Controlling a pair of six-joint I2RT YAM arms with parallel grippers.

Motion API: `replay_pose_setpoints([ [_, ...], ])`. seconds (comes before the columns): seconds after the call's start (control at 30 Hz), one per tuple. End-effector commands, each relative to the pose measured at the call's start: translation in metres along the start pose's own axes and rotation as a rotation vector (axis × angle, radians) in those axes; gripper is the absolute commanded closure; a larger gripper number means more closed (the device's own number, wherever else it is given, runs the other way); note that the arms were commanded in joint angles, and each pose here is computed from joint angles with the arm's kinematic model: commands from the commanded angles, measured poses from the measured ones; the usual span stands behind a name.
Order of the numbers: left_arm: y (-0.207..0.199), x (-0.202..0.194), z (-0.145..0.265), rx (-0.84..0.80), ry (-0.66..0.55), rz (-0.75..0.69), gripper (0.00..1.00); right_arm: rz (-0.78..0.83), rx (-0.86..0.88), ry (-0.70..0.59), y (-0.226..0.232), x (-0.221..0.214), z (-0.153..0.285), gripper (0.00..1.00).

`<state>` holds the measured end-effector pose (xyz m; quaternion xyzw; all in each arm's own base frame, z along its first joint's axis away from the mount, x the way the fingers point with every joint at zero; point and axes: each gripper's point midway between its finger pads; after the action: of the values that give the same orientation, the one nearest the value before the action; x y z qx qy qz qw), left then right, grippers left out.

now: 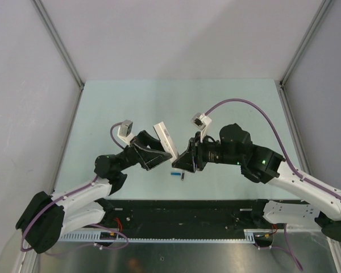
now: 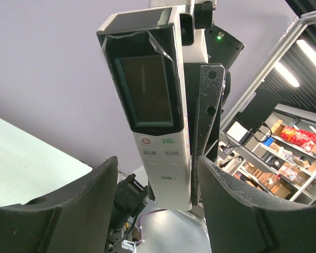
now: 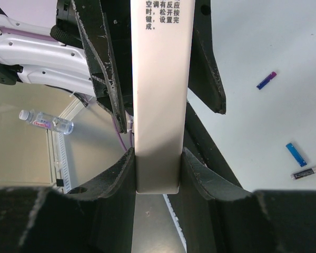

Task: Load the batteries into the remote control
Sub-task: Adjust the remote control.

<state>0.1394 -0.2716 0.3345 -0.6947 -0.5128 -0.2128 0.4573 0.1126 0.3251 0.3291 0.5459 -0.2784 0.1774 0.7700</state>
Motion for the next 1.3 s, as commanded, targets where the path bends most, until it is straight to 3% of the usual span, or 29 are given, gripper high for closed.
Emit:
replay_pose_setpoints([
  [0.0,-0.063,0.044,0.004,-0.246,-0.192,-0.228,0.33,0.013,0.069,-0.049,0.022,0.016,0.007,1.0],
  [0.63,-0.063,0.044,0.001,-0.255,-0.186,-0.226,0.33,0.007,0.064,-0.04,0.02,0.014,0.003,1.0],
  [0.93,-0.065,0.045,0.001,-0.264,-0.186,-0.234,0.49,0.007,0.053,-0.028,0.017,0.012,0.001,1.0],
  [1.03,-0.066,0.046,0.001,-0.262,-0.191,-0.234,0.64,0.005,0.046,-0.025,0.015,0.011,0.001,1.0],
  [1.13,-0.066,0.046,0.002,-0.26,-0.195,-0.235,0.69,0.004,0.041,-0.027,0.014,0.01,0.002,1.0],
  [1.2,-0.066,0.046,0.002,-0.259,-0.195,-0.235,0.78,0.002,0.035,-0.029,0.012,0.01,0.003,1.0],
  [1.27,-0.065,0.045,0.002,-0.256,-0.194,-0.235,0.94,0.001,0.029,-0.032,0.011,0.009,0.003,1.0],
])
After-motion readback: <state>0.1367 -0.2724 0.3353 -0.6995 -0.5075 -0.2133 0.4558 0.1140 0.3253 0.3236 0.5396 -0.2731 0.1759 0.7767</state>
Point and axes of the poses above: each gripper's point midway between its finger pads, its own z axis back along the fingers, its own y axis along the line the jaws close on, x = y × z, and after that the axes turned 14 degrees about -z, right-handed
